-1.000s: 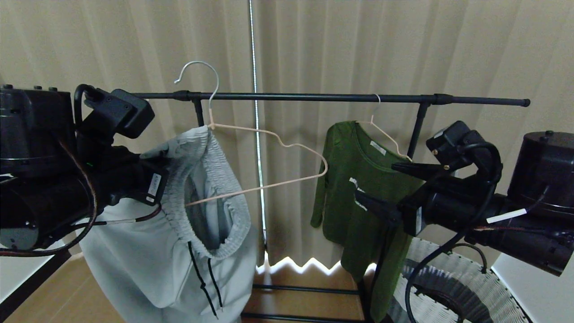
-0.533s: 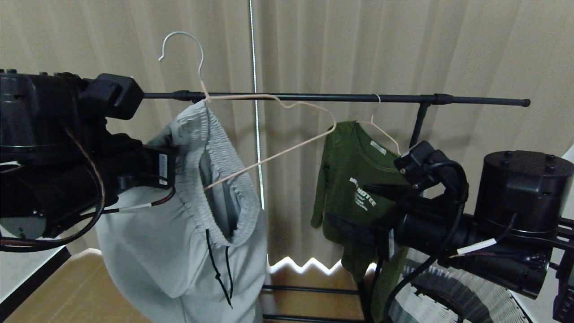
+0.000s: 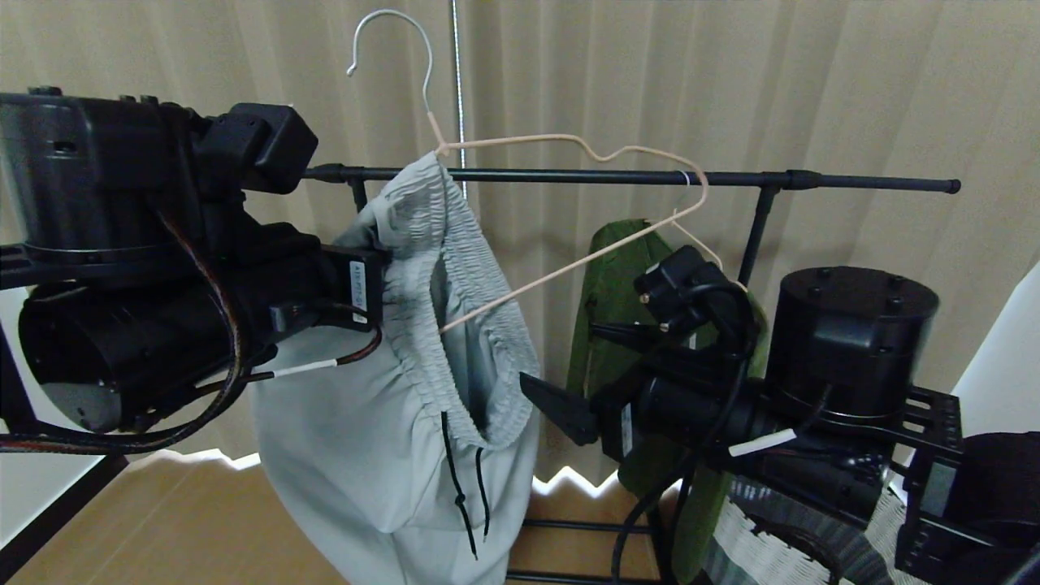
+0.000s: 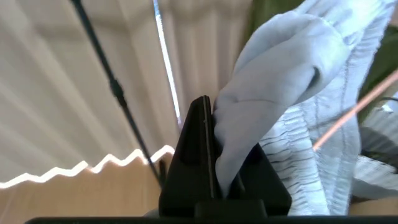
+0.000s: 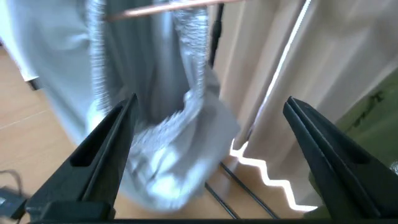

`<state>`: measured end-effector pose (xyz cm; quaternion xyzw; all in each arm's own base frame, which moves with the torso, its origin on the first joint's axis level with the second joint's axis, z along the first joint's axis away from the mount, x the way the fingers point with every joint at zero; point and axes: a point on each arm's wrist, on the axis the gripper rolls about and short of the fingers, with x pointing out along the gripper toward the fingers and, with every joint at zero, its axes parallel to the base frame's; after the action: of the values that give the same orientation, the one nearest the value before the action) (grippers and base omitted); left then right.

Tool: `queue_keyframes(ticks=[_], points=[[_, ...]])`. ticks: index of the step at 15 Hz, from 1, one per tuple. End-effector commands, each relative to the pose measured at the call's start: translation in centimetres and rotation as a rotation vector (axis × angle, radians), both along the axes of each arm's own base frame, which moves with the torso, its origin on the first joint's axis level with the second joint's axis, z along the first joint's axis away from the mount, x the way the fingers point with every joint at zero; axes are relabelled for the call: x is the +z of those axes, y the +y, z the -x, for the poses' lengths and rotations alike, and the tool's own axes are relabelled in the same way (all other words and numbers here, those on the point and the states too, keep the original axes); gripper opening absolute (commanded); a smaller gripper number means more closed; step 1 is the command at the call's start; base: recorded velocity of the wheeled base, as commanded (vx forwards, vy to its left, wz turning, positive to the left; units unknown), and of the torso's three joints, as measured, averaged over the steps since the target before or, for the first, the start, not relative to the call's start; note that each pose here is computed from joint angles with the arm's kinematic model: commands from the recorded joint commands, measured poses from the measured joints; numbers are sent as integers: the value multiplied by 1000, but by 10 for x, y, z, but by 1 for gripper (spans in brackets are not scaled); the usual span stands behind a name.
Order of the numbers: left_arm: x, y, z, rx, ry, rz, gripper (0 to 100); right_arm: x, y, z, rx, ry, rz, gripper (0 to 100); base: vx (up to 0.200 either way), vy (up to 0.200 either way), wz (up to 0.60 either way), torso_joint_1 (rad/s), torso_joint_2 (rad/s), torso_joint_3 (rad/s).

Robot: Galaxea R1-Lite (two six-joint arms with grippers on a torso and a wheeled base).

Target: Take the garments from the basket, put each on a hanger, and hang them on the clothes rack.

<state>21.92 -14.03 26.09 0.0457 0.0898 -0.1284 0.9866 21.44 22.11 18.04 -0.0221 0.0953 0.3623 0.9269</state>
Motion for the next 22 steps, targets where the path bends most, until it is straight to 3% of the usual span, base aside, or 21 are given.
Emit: queue_keyframes(ticks=[1,6,7,9,12,15,22], points=[[2,-7,5,-34,-17,11,0,-18,10,-11,-22,28,35,100,0,0,0,0,0,0],[3,-14,11,-73,-37,6,0,-23,1,-19,-72,32,40,100,0,0,0,0,0,0],[3,-14,10,-70,-38,2,0,-23,-1,-19,-84,32,42,0,0,0,0,0,0,0],[0,-13,11,-68,-34,-17,0,-21,-7,-21,-125,24,42,0,0,0,0,0,0,0],[-6,-3,10,-49,-47,-109,0,-12,-19,-26,-168,6,26,0,0,0,0,0,0,0],[-17,4,9,-40,-104,-174,0,-11,-37,-34,-226,5,25,0,0,0,0,0,0,0],[-20,6,12,-44,-130,-199,0,-10,-68,-60,-356,-2,22,0,0,0,0,0,0,0]])
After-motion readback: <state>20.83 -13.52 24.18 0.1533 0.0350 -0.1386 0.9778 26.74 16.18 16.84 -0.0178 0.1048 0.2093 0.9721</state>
